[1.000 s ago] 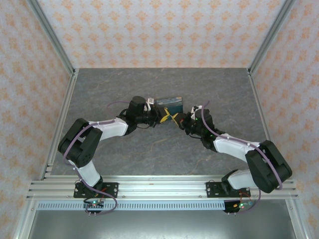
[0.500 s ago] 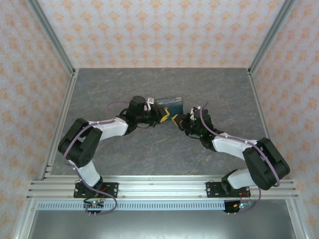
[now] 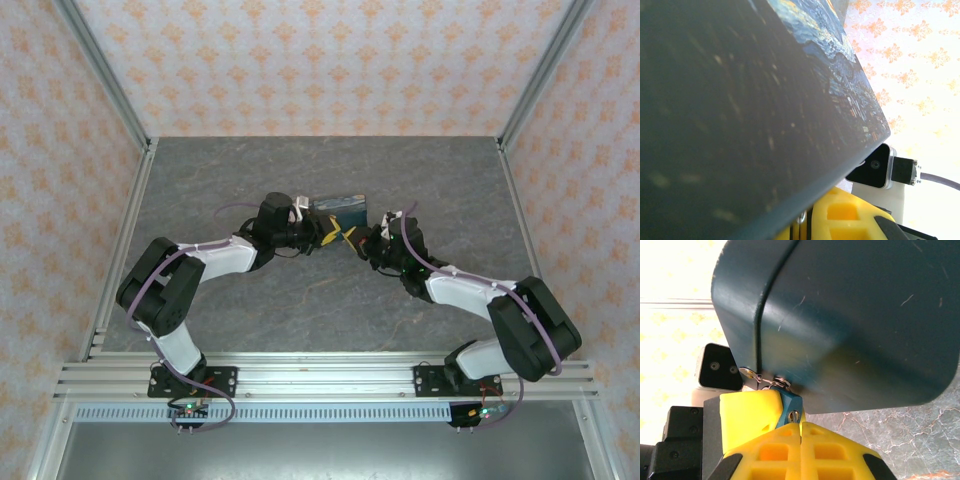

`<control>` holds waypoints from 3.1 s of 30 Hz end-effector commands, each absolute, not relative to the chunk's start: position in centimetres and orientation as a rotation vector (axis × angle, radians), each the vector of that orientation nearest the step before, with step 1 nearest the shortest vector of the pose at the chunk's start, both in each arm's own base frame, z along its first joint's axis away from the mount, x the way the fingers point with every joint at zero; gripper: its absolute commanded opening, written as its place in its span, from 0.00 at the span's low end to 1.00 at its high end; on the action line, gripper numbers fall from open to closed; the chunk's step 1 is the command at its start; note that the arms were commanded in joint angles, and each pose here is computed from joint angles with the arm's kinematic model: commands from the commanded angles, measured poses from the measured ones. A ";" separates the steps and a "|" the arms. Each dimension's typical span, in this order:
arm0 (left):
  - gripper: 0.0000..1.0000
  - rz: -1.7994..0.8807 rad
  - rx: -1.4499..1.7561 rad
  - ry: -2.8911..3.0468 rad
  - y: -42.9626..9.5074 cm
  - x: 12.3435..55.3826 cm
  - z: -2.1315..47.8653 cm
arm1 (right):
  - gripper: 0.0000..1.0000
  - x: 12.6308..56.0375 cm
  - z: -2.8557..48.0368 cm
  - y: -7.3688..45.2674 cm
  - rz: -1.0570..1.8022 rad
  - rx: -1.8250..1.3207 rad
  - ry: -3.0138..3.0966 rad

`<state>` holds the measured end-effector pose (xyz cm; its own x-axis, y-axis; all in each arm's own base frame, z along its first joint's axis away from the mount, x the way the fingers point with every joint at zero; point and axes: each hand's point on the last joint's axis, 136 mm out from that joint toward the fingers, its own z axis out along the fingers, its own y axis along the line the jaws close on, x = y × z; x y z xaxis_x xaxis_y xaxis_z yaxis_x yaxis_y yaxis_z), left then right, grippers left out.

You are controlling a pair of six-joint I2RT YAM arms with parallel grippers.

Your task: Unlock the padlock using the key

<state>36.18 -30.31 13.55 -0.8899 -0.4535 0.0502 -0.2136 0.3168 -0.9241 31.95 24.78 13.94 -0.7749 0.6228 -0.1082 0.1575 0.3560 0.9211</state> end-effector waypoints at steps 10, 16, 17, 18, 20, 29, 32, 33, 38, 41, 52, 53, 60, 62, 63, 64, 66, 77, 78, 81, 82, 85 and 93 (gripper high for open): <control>0.00 -1.712 -0.586 2.264 -31.2 36.5 17.5 | 0.00 33.5 15.6 25.6 1.438 0.640 2.094; 0.00 -1.743 -0.570 2.251 -31.4 36.2 18.7 | 0.00 33.9 15.2 25.5 1.426 0.638 2.075; 0.00 -1.748 -0.568 2.248 -31.4 36.1 18.9 | 0.00 34.0 15.1 25.5 1.427 0.635 2.070; 0.00 -1.752 -0.570 2.246 -31.4 36.1 19.0 | 0.00 34.0 15.1 25.5 1.427 0.629 2.065; 0.00 -1.762 -0.566 2.240 -31.4 36.0 19.3 | 0.00 34.1 15.0 25.5 1.425 0.617 2.057; 0.00 -1.792 -0.560 2.235 -31.5 35.7 20.0 | 0.00 33.9 14.5 25.2 1.348 0.535 2.085; 0.00 -1.797 -0.555 2.233 -31.6 35.6 20.1 | 0.00 33.9 14.4 25.2 1.335 0.511 2.092; 0.00 -1.799 -0.557 2.233 -31.6 35.6 20.0 | 0.00 33.9 14.4 25.2 1.331 0.502 2.090; 0.00 -1.797 -0.554 2.240 -31.6 35.6 19.8 | 0.00 33.9 14.9 25.1 1.301 0.458 2.085; 0.00 -1.793 -0.558 2.245 -31.5 35.5 19.7 | 0.00 34.1 15.2 25.2 1.284 0.436 2.085; 0.00 -1.775 -0.555 2.261 -31.6 35.3 19.2 | 0.00 35.1 17.0 25.9 1.496 0.576 1.991; 0.00 -1.777 -0.555 2.263 -31.6 35.3 19.2 | 0.00 35.3 17.1 25.9 1.523 0.604 1.978; 0.00 -1.782 -0.544 2.258 -31.8 35.3 19.7 | 0.00 35.7 16.9 25.5 1.556 0.692 1.990; 0.00 -1.784 -0.542 2.257 -31.9 35.3 19.8 | 0.00 35.7 16.7 25.5 1.541 0.682 2.007; 0.00 -1.788 -0.538 2.254 -32.0 35.4 20.0 | 0.00 35.6 16.4 25.4 1.529 0.677 2.020; 0.00 -1.791 -0.536 2.252 -32.0 35.4 20.1 | 0.00 35.6 16.2 25.4 1.516 0.663 2.035; 0.00 -1.796 -0.536 2.249 -32.0 35.4 20.3 | 0.00 35.4 15.7 25.5 1.482 0.615 2.070; 0.00 -1.852 -0.556 2.206 -32.3 35.7 21.3 | 0.00 34.7 13.0 25.3 1.345 0.483 2.170; 0.00 -1.855 -0.555 2.204 -32.3 35.8 21.4 | 0.00 34.7 12.7 25.1 1.334 0.488 2.173; 0.00 -1.865 -0.547 2.195 -32.3 35.7 21.7 | 0.00 34.7 12.2 24.7 1.326 0.509 2.169; 0.00 -1.871 -0.544 2.187 -32.3 35.7 21.9 | 0.00 34.6 12.3 24.7 1.334 0.510 2.164; 0.00 -1.880 -0.534 2.183 -32.3 35.5 22.2 | 0.00 34.5 12.6 24.6 1.356 0.521 2.146; 0.00 -1.899 -0.491 2.117 -32.1 35.5 23.4 | 0.00 33.8 13.2 24.8 1.461 0.585 2.114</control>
<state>37.58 -29.47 14.95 -0.8209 -0.5532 0.1414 -0.3091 0.2222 -0.9247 34.40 25.00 14.42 -0.7759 0.5975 -0.2025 0.0210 0.3452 0.9383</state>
